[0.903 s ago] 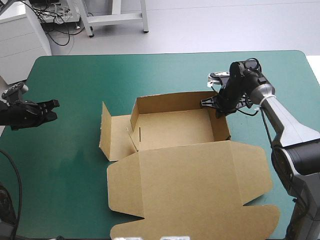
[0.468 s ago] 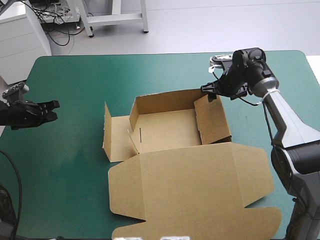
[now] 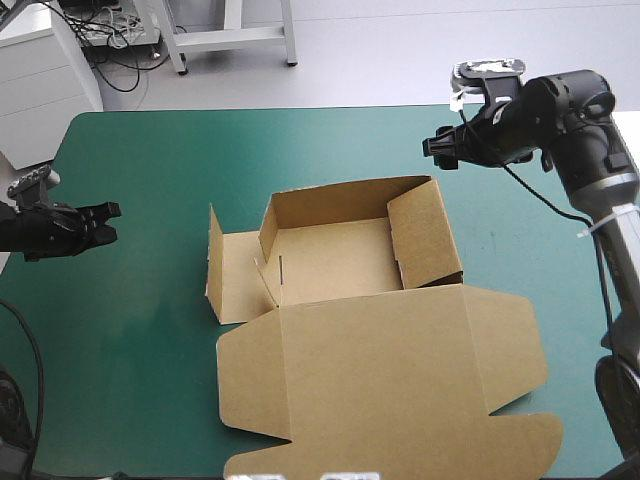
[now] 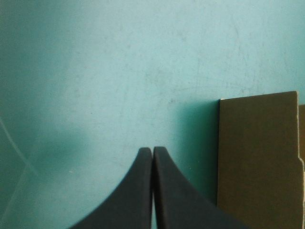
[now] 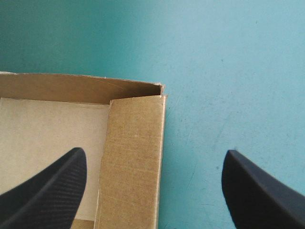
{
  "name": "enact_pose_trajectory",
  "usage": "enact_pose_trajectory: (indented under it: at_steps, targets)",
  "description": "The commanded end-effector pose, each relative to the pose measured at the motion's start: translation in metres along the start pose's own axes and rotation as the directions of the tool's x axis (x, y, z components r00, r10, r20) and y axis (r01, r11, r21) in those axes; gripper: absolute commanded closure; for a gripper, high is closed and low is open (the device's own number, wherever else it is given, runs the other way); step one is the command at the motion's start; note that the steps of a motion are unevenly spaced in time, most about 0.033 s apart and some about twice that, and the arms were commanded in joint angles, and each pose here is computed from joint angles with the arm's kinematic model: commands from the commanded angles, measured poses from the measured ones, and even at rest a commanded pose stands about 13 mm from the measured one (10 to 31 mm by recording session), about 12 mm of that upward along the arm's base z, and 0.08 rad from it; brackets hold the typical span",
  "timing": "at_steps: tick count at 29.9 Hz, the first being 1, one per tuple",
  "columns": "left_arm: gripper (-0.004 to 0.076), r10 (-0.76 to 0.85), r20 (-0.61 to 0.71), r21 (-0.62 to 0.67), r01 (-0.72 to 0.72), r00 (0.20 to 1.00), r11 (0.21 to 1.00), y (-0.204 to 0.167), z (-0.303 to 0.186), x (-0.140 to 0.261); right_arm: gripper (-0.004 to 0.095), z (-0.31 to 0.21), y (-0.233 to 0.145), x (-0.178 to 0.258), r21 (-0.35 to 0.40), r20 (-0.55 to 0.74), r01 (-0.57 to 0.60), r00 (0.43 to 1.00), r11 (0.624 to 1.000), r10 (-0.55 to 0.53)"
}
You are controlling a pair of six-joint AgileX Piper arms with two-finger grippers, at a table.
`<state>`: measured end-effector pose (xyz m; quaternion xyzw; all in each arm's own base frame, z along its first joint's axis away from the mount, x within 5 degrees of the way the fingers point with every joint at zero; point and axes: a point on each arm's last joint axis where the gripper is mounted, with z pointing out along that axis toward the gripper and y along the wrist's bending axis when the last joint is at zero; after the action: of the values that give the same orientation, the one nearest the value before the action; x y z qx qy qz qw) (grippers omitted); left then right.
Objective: Fold the box
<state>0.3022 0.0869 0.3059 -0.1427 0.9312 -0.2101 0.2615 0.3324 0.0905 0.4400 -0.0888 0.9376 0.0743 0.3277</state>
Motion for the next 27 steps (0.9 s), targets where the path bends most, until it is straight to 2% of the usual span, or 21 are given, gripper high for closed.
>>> enact_pose_trajectory:
  at_steps: [1,4,8,17,27]
  targets:
    - [0.0756,0.008,0.079,0.041,-0.011,0.997,0.999,-0.014,-0.018,-0.005,0.0187,-0.045,-0.001,0.000,0.005,0.109,0.002,0.994,1.000,-0.002]
    - [0.0756,0.008,0.073,0.044,-0.011,0.997,0.999,-0.014,-0.018,-0.005,0.0187,-0.049,0.000,0.005,-0.002,0.106,0.000,0.994,1.000,0.000]
    - [0.0756,0.020,0.072,0.049,-0.024,0.997,0.999,-0.014,-0.018,-0.005,0.0187,-0.031,-0.002,0.017,0.004,0.028,0.003,1.000,1.000,-0.004]
    - [0.0756,0.026,0.072,0.048,-0.029,0.997,0.998,-0.014,-0.018,-0.004,0.0187,0.043,-0.004,0.023,-0.006,-0.163,0.030,0.986,1.000,-0.031]
    - [0.0756,0.050,0.075,0.046,-0.053,0.996,0.998,-0.014,-0.018,-0.005,0.0187,0.118,-0.003,0.042,-0.044,-0.359,-0.007,0.933,0.999,-0.009]
